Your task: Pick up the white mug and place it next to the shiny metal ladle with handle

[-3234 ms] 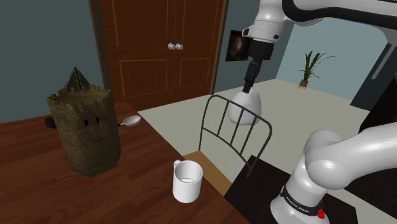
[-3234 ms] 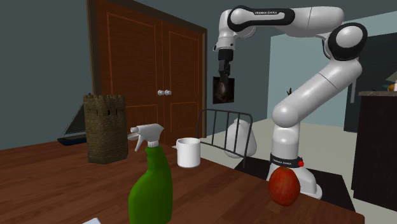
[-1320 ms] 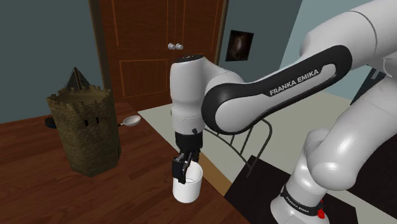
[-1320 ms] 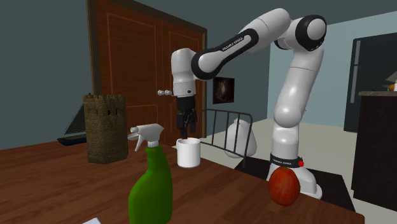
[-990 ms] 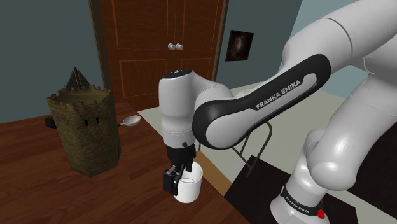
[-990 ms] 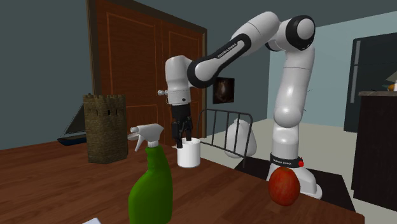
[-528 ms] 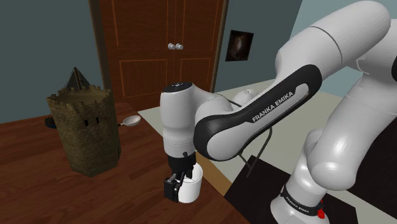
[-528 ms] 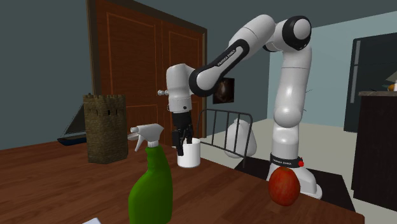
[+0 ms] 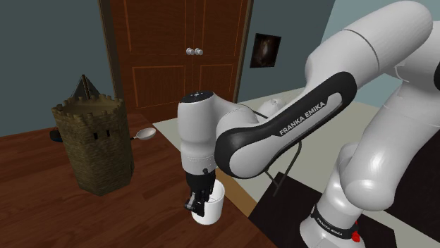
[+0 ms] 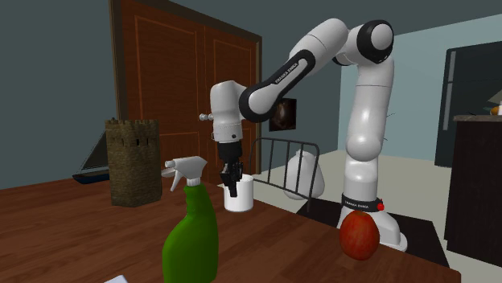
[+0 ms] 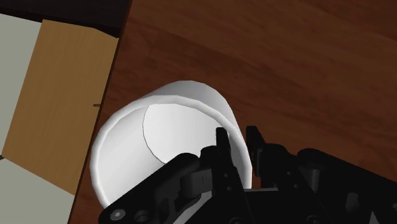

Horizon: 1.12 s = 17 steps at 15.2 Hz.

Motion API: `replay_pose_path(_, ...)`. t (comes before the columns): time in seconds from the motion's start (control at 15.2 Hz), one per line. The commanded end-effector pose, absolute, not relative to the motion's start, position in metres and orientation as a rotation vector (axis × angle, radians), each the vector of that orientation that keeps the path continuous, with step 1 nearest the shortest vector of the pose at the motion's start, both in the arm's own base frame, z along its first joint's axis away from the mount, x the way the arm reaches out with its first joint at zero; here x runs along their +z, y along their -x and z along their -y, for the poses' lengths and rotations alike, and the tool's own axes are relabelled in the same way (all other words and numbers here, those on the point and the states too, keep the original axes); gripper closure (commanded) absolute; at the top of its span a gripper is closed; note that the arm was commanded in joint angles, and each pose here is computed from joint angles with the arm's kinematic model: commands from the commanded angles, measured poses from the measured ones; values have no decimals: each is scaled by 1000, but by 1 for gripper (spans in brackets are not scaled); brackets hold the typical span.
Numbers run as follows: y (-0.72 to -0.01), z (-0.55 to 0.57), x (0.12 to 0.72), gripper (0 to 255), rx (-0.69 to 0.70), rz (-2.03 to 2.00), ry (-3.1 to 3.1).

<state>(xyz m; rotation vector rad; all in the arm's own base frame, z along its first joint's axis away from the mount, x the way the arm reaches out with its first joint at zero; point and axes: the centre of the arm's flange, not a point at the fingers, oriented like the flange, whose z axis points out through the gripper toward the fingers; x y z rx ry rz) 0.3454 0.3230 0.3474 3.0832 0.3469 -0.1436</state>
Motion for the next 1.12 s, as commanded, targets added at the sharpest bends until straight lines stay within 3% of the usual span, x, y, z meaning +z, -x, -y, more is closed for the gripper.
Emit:
replay_pose_path(0.0, -345, -323, 347, 255, -144, -347, -3083)
replay_pose_path(0.4, -345, -323, 347, 255, -144, -347, -3083)
replay_pose_path(1.06, -345, -323, 400, 255, -144, -347, -3083)
